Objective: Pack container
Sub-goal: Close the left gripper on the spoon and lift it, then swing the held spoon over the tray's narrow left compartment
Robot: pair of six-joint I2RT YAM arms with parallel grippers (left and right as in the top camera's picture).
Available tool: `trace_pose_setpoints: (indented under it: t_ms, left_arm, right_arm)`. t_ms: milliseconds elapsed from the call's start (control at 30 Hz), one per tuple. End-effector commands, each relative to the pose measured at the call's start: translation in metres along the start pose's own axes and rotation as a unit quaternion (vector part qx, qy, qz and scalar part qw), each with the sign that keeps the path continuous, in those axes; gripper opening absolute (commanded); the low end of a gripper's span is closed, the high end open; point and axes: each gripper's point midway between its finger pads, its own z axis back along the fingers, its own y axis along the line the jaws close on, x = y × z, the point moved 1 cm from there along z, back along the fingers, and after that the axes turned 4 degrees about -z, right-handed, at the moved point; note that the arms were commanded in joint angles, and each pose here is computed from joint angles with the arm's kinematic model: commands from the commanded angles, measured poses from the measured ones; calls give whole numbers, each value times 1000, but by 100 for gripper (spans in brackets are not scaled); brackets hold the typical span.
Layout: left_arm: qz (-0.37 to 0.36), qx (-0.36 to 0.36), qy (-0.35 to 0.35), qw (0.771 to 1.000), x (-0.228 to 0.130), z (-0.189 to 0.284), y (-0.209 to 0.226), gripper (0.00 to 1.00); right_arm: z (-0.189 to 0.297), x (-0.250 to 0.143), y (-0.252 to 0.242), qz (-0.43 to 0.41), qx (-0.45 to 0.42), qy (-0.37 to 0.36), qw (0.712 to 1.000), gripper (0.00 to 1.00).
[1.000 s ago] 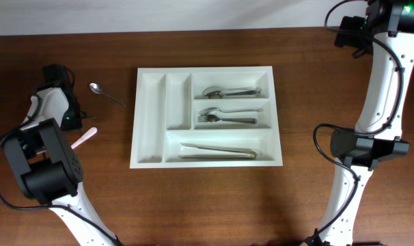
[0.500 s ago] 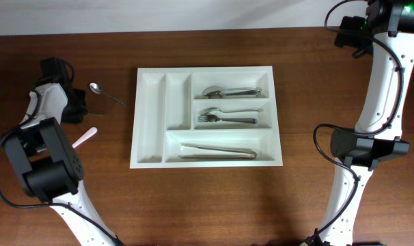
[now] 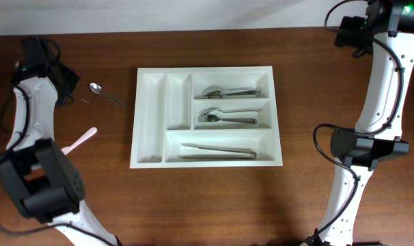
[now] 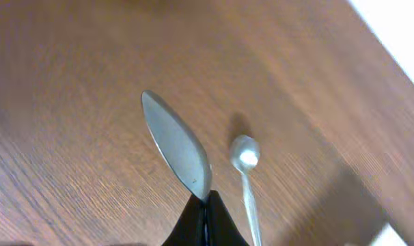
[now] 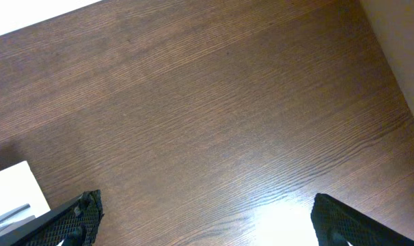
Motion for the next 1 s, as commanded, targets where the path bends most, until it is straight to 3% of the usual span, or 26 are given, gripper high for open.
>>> trace_pose_setpoints:
  t_ms: [0,200,333,667,833,967]
  left_arm:
    - [-165,-46,-41,984,7,48,-40,2]
    - [-362,-79,-34,928,-29,78,-82,2]
    - [-442,-83,2,893,-64,80,-95,2]
    - [-499,-128,52,855,-103,70,-111,2]
    - [-500,-125,85,853,-117,48,-108,2]
    - [-459,-115,113,874,-128,28,-107,2]
  right_arm:
    - [23,7,-4,-3,9,-23,1000,99]
    - [23,7,-4,-3,9,-23,1000,99]
    - [23,7,-4,-3,9,-23,1000,99]
    - [23,7,-4,-3,9,-23,1000,99]
    - [23,7,-4,-3,9,-23,1000,99]
    - [23,7,-4,-3,9,-23,1000,99]
